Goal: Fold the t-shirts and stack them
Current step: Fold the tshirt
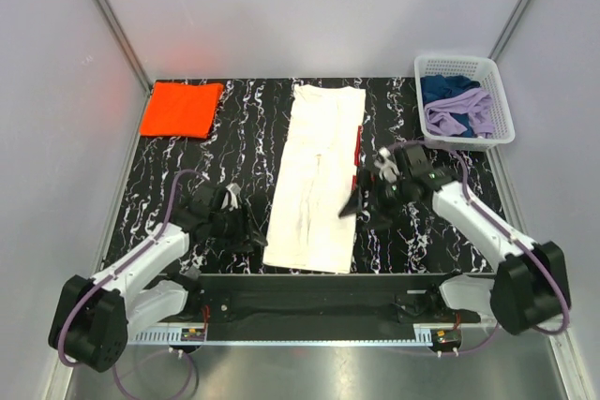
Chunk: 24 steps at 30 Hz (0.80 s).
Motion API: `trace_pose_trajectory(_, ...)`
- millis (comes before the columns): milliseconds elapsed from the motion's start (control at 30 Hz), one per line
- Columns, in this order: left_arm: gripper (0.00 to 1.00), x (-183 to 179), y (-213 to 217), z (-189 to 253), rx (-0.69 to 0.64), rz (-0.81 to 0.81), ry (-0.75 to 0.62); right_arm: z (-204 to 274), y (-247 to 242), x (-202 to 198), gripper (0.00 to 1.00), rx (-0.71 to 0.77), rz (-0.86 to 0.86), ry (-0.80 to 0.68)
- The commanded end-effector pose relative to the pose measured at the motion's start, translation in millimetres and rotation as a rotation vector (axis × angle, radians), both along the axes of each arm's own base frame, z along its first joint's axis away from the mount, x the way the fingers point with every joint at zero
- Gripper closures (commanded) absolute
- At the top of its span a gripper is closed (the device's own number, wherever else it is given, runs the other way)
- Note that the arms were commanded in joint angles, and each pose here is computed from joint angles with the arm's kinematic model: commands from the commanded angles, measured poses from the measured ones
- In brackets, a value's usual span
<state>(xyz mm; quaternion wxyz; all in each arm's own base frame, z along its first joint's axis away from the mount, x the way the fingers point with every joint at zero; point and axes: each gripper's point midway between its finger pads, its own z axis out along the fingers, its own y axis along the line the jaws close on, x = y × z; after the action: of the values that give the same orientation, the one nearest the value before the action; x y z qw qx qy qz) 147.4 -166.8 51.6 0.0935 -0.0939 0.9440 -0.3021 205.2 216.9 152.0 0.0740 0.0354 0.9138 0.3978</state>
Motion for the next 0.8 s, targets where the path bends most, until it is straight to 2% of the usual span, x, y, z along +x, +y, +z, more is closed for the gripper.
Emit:
trace_pose_trajectory(0,0.44,9,-8,16,-0.056,0.031,-0.068,-8,-15,-39,0.06,0.009,-0.025,0.000)
trace_pose_trajectory(67,0.44,9,-8,15,-0.057,0.032,-0.064,-12,-21,-54,0.13,0.014,-0.048,-0.015)
trace_pose_trajectory(100,0.46,8,-9,13,-0.056,0.027,-0.053,-29,-26,-66,0.24,0.006,-0.076,0.046)
trace_pose_trajectory(167,0.47,10,-12,12,-0.067,0.007,-0.053,-34,-26,-74,0.32,0.042,-0.102,0.035)
trace_pose_trajectory(200,0.49,10,-13,11,-0.070,0.004,-0.047,-49,-27,-84,0.35,0.048,-0.126,0.093)
trace_pose_trajectory(233,0.49,10,-15,9,-0.075,-0.007,-0.030,-52,-27,-84,0.45,0.064,-0.141,0.092)
trace_pose_trajectory(267,0.50,12,-17,10,-0.084,-0.016,-0.034,-63,-27,-91,0.48,0.070,-0.157,0.138)
trace_pose_trajectory(400,0.50,12,-18,2,-0.067,-0.043,-0.004,-85,-32,-98,0.48,0.027,-0.175,0.184)
trace_pose_trajectory(567,0.48,5,-14,-15,-0.026,-0.034,0.065,-100,-28,-107,0.39,-0.013,-0.131,0.219)
trace_pose_trajectory(767,0.47,-3,-13,-24,-0.012,-0.023,0.108,-114,-16,-100,0.36,-0.038,-0.124,0.241)
